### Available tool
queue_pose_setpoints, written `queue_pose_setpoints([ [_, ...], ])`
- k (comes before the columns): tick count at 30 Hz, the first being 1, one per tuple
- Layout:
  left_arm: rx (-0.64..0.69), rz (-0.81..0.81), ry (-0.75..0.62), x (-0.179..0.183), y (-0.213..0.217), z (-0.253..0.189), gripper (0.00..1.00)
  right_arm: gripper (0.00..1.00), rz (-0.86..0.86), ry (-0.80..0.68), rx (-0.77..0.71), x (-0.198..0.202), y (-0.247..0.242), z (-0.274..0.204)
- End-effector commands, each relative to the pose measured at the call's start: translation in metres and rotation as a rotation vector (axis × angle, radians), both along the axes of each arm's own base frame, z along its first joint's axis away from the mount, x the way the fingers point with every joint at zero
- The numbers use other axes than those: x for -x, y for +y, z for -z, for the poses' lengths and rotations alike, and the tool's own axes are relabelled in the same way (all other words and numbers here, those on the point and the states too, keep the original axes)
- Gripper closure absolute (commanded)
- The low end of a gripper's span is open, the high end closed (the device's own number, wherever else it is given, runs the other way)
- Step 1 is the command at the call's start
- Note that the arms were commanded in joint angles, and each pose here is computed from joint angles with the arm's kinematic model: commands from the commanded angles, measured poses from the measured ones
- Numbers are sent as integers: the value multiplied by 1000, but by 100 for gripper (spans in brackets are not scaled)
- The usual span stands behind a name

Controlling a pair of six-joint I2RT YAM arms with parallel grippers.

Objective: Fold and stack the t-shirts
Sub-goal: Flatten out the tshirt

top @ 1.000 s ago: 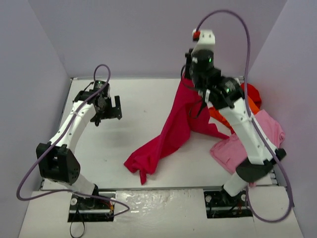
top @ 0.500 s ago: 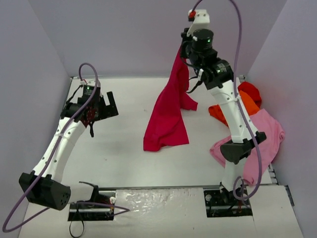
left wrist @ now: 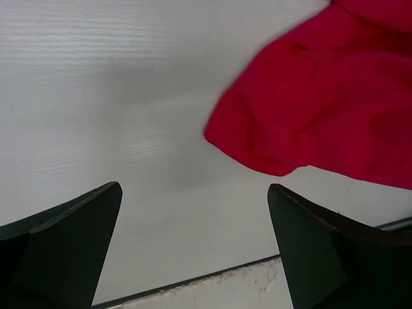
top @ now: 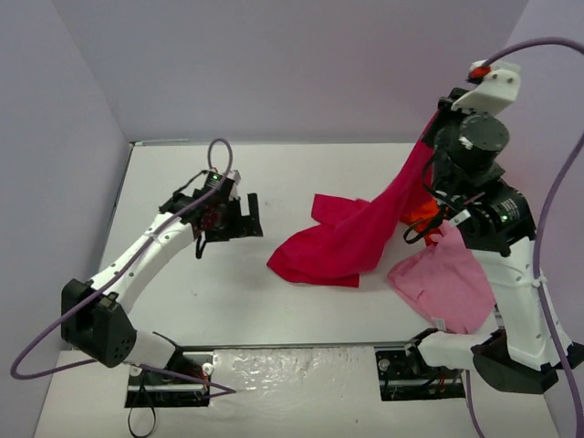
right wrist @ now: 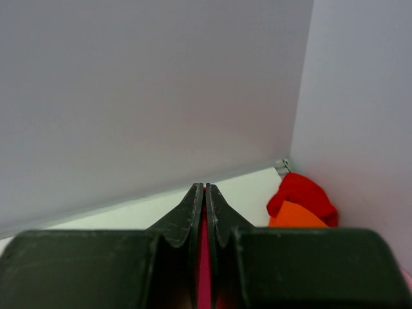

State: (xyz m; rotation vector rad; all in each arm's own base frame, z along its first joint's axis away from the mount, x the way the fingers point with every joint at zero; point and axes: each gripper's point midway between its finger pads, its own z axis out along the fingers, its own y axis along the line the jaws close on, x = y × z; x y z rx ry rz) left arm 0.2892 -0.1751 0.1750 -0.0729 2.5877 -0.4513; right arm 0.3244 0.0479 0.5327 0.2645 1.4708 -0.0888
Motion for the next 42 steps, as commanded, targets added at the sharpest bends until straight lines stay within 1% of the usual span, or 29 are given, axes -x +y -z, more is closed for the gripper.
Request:
queue_pose_setpoints([
  [1, 202, 163, -18, 7, -88, -18, 4, 100, 136, 93, 51, -21, -8, 40],
  [4, 196, 227, 2, 17, -119, -11, 4, 100, 136, 98, 51, -18, -10, 42],
  [8, 274, 298, 58, 39, -159, -9, 4, 100, 147, 123, 69, -19, -12, 50],
  [10, 321, 371, 57, 62, -187, -18, 4, 100, 160, 137, 79, -21, -14, 55],
  [14, 338, 489, 64, 108, -225, -24, 4, 100, 169, 164, 91, -27, -13, 68],
  [16, 328, 564, 97, 145, -246, -17, 4, 100, 149, 172, 83, -29, -10, 74],
  [18, 313, 603, 127, 162, -258, -6, 4, 100, 142, 178, 80, -31, -8, 79],
  [19, 303, 640, 148, 179, -268, 1, 4, 100, 136, 187, 80, -32, -7, 83],
  [22, 282, 682, 169, 196, -282, 12, 5, 100, 134, 208, 83, -33, -6, 95],
  [24, 271, 706, 189, 202, -294, 23, 17, 100, 130, 213, 78, -32, -6, 99],
  [25, 266, 708, 189, 202, -298, 29, 26, 100, 124, 216, 76, -32, -5, 102],
  [28, 228, 708, 177, 195, -303, 44, 57, 100, 117, 221, 71, -31, -5, 106],
  [31, 194, 718, 180, 190, -310, 58, 91, 100, 103, 222, 66, -29, -4, 106],
  [32, 185, 721, 178, 189, -312, 63, 98, 100, 101, 222, 65, -29, -4, 107],
  [33, 181, 723, 172, 187, -314, 65, 100, 100, 100, 223, 65, -29, -4, 107],
  [38, 185, 738, 121, 178, -324, 63, 100, 100, 101, 237, 70, -28, -4, 113],
  [42, 218, 765, 91, 175, -340, 58, 100, 100, 106, 248, 74, -28, -6, 119],
])
